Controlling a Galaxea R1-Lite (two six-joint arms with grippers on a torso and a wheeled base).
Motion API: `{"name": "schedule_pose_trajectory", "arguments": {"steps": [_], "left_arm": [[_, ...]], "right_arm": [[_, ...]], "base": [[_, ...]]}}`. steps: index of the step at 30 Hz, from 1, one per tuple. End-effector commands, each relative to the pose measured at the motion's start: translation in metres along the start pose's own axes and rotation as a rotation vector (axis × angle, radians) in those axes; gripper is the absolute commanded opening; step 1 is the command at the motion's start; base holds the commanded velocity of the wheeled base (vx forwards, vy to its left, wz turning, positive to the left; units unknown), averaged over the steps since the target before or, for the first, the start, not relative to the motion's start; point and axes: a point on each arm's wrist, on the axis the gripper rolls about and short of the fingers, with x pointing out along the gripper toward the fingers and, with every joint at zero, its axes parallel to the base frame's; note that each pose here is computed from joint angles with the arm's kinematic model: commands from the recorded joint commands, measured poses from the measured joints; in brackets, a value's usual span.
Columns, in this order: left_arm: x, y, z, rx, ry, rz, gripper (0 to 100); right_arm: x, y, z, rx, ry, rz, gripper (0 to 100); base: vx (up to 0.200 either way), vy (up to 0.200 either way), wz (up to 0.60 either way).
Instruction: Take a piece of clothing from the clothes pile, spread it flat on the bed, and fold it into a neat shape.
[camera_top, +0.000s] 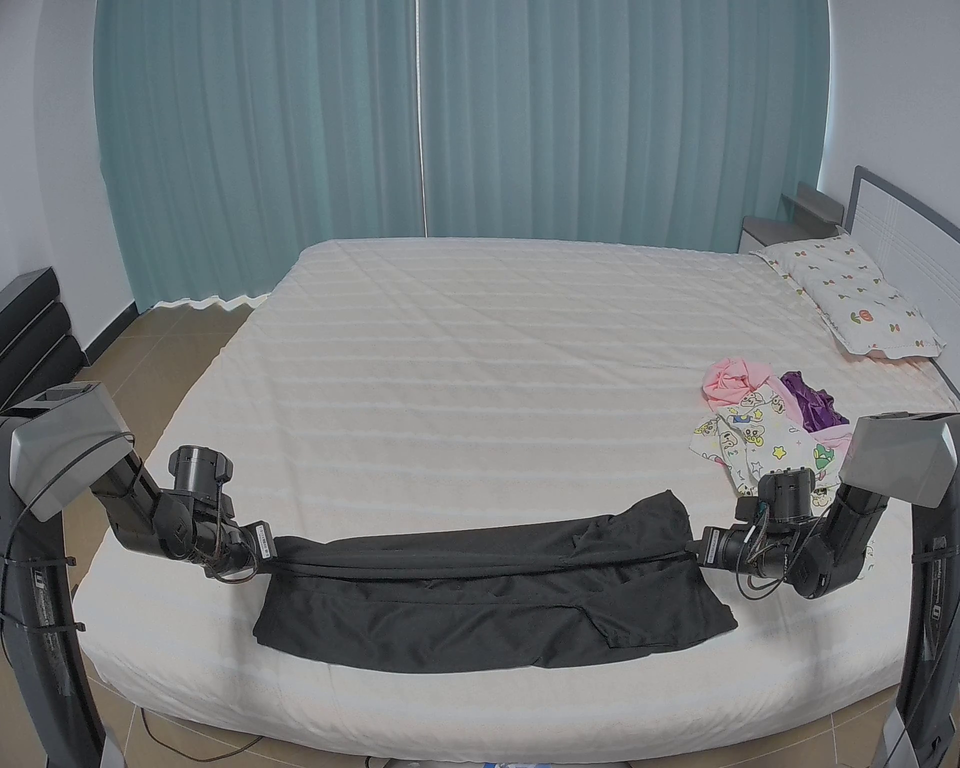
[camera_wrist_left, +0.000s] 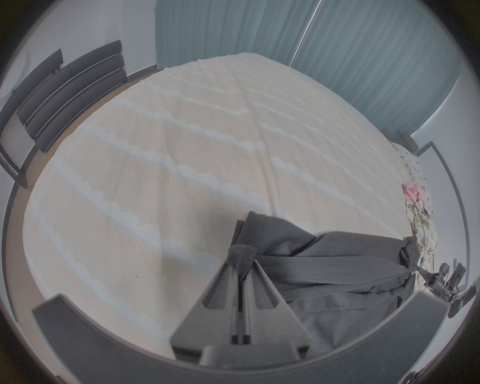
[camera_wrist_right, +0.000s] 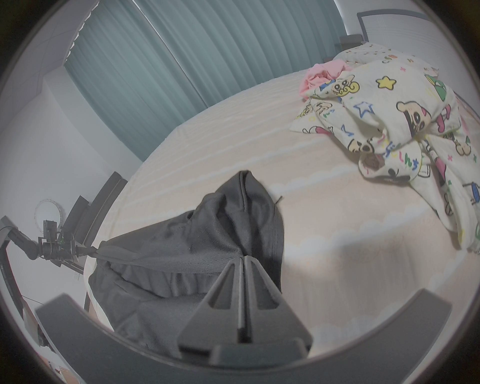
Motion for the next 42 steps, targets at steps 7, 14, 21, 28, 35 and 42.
{"name": "schedule_pose_trajectory", "arguments": {"steps": [7, 14, 21, 28, 35, 42], "left_arm": [[0.008, 0.001, -0.009, 0.0, 0.035, 0.016, 100], [0.003, 0.002, -0.014, -0.044, 0.049, 0.02, 100], [-0.016, 0.007, 0.001, -0.247, -0.006, -0.015, 100], [-0.042, 0.013, 0.02, -0.535, -0.029, -0.134, 100], [-0.039, 0.01, 0.017, -0.598, 0.005, -0.167, 100], [-0.038, 0.01, 0.016, -0.6, 0.012, -0.174, 100]], "right_arm": [[0.001, 0.001, -0.01, 0.0, 0.026, -0.002, 100], [-0.02, 0.017, 0.02, 0.067, -0.075, 0.041, 100], [-0.019, 0.038, 0.024, 0.067, -0.083, 0.089, 100], [0.001, 0.045, 0.023, 0.065, -0.062, 0.098, 100], [0.019, 0.044, 0.017, 0.065, -0.035, 0.099, 100], [0.036, 0.037, 0.018, 0.069, -0.043, 0.091, 100]], "base": [[0.0, 0.0, 0.0], [0.0, 0.0, 0.0], [0.0, 0.0, 0.0], [0.0, 0.0, 0.0], [0.0, 0.0, 0.0], [0.0, 0.0, 0.0]]}}
